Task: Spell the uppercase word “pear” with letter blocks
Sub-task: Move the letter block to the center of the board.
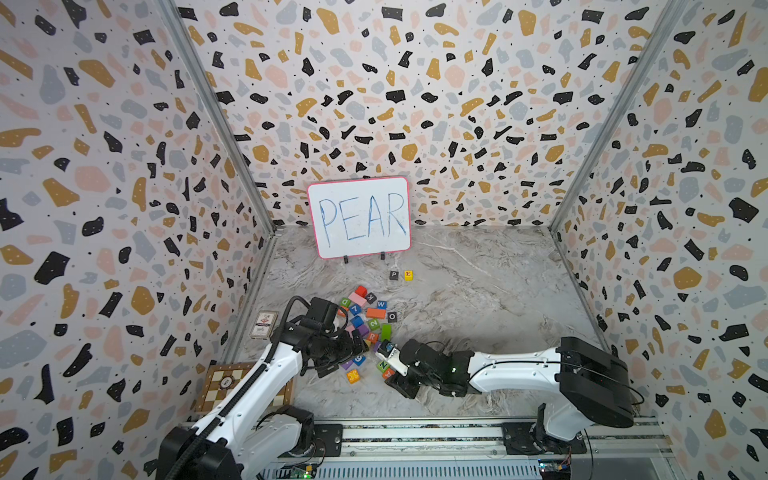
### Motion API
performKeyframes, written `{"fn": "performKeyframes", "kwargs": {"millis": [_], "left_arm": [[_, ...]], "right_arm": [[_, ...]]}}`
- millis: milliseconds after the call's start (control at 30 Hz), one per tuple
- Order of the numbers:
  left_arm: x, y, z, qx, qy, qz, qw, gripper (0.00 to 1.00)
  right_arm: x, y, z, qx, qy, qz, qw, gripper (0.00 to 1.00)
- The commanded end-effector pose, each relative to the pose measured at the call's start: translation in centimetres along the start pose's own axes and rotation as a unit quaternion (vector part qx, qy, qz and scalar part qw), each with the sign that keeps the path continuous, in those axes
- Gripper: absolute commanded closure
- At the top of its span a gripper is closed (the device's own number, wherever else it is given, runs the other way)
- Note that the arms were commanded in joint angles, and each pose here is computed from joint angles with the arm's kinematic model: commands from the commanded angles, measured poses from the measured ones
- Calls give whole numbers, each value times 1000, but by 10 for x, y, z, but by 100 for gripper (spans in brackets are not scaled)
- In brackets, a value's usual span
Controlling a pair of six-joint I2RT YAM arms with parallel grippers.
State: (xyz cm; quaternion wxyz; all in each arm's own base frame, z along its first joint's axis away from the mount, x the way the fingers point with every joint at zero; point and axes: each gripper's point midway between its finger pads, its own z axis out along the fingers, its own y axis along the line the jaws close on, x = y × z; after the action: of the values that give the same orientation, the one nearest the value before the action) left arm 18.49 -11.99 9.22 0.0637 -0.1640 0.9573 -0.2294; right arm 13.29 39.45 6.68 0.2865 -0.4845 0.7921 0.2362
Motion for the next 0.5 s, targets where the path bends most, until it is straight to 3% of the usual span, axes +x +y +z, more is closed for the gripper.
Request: {"fn": "performKeyframes", "kwargs": {"millis": [0,267,467], "left_arm": [[-2,3,2,-7,2,3,1000,1],[-8,-1,4,-4,5,8,1000,1],[-10,-4,6,-1,10,9,1000,1]], "right_arm": [[-5,-5,10,19,-4,-23,1000,45],[0,-3,29,15,16,-35,999,46],[4,-7,37,24,29,-37,999,54]]}}
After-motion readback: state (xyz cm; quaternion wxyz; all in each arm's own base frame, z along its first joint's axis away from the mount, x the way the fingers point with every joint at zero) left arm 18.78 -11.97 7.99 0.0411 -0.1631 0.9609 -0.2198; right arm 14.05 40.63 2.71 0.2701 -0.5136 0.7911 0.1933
